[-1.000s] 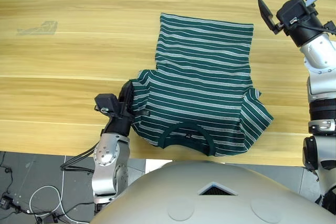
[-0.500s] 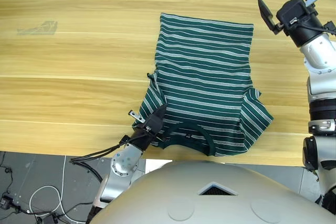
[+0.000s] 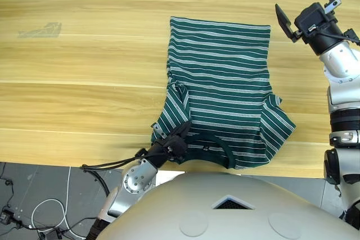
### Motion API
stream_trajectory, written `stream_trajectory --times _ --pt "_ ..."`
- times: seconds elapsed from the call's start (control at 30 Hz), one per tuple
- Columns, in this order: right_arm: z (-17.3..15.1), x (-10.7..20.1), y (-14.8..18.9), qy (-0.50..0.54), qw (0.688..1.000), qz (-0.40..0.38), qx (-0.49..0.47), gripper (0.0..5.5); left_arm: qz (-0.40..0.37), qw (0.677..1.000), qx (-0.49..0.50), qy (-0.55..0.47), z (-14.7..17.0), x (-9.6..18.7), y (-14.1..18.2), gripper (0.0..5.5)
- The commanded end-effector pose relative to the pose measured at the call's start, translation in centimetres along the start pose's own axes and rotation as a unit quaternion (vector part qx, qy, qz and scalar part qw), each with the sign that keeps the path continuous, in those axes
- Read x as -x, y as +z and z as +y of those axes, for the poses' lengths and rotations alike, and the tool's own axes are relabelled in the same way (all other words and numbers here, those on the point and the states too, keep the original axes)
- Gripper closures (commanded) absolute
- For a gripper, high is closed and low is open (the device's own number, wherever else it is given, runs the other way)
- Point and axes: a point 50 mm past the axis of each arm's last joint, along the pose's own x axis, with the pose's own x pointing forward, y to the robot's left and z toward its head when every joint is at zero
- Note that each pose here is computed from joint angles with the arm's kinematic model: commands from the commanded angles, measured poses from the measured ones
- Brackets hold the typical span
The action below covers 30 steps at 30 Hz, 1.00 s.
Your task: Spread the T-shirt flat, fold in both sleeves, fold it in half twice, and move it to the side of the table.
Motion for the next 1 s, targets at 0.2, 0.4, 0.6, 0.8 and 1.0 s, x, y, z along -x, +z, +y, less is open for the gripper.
stream_trajectory --times 0.2,0.4,0.6,0.8,1.0 --pt "0.4 0.2 -0.2 0.005 1.000 0.005 -0.006 1.80 0.018 1.000 -0.012 -0.016 -0.3 0.2 -0.5 4.56" --pt "0.6 0.8 -0.7 0.006 1.000 0.016 -0.022 1.80 -0.001 1.000 0.007 -0.025 -0.5 0.2 -0.2 4.56" --pt "0.7 1.3 -0.9 0.004 0.999 0.022 -0.028 1.80 -0.022 0.996 0.039 -0.078 -1.0 0.8 0.0 4.28" --pt "0.7 1.6 -1.2 0.003 0.999 0.029 -0.035 1.80 -0.036 0.997 0.031 -0.066 0.3 1.1 0.4 4.28" --pt "2.4 6.9 -1.1 0.040 0.952 -0.020 -0.304 1.80 -0.135 0.984 0.073 0.086 6.2 2.0 4.1 4.28"
